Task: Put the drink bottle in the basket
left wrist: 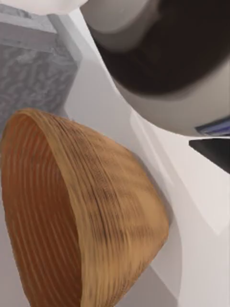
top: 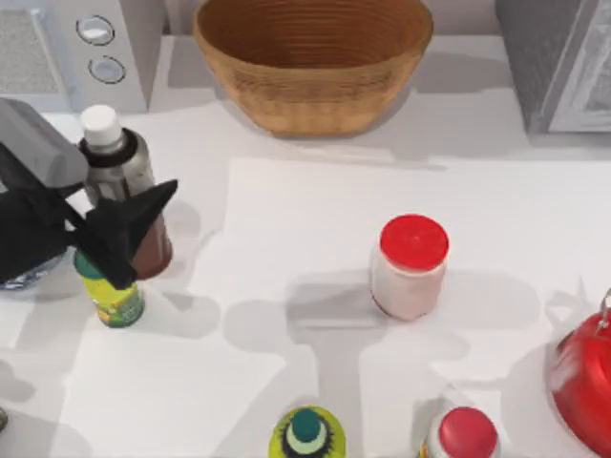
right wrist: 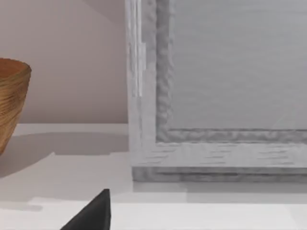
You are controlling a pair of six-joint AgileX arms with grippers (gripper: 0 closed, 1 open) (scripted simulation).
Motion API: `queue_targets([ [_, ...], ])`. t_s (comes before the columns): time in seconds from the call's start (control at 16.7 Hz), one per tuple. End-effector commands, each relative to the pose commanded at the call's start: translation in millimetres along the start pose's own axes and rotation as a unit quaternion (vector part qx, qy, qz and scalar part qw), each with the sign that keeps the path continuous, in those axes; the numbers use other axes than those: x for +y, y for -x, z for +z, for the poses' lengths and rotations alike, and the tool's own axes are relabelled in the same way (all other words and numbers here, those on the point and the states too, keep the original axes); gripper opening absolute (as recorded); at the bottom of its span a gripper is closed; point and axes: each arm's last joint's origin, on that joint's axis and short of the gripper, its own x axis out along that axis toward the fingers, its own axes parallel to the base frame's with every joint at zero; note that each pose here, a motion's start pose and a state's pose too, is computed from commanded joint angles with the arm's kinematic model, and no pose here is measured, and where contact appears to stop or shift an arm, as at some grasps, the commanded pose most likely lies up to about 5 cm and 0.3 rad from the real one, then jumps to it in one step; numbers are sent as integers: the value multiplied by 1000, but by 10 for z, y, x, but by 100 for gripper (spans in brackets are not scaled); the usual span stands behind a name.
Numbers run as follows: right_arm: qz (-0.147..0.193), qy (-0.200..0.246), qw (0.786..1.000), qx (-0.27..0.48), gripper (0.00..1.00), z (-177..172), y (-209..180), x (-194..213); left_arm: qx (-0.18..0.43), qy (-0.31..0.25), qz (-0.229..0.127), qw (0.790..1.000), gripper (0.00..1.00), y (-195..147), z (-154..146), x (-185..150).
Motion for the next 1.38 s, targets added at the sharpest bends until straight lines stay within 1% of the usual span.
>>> queue_targets([
  [0.12,0,0,1000,0,100,0,0,0,0,1,0,1000,0,-22,23,-4],
  [0.24,0,0,1000,0,100,0,0,0,2,4,2,1000,0,-129,139,-18],
  [0.36,0,0,1000,0,100,0,0,0,6,8,13,1000,0,-312,338,-28],
  [0.48,0,0,1000,0,100,0,0,0,6,10,36,999,0,-553,623,-39],
  [0.66,0,0,1000,0,100,0,0,0,-6,8,87,996,0,-1008,1190,-86],
  [0.84,0,0,1000,0,100,0,0,0,-35,8,147,989,0,-1481,1825,-190],
  [1.02,0,0,1000,0,100,0,0,0,-63,20,211,975,0,-1799,2346,-289],
  [1.14,0,0,1000,0,100,0,0,0,-67,33,255,964,0,-1971,2525,-319],
  [1.2,0,0,1000,0,100,0,0,0,-63,39,276,958,0,-2070,2551,-324],
  [1.26,0,0,1000,0,100,0,0,0,-55,46,296,952,0,-2182,2535,-325],
  [1.38,0,0,1000,0,100,0,0,0,-31,57,333,941,0,-2418,2412,-315],
])
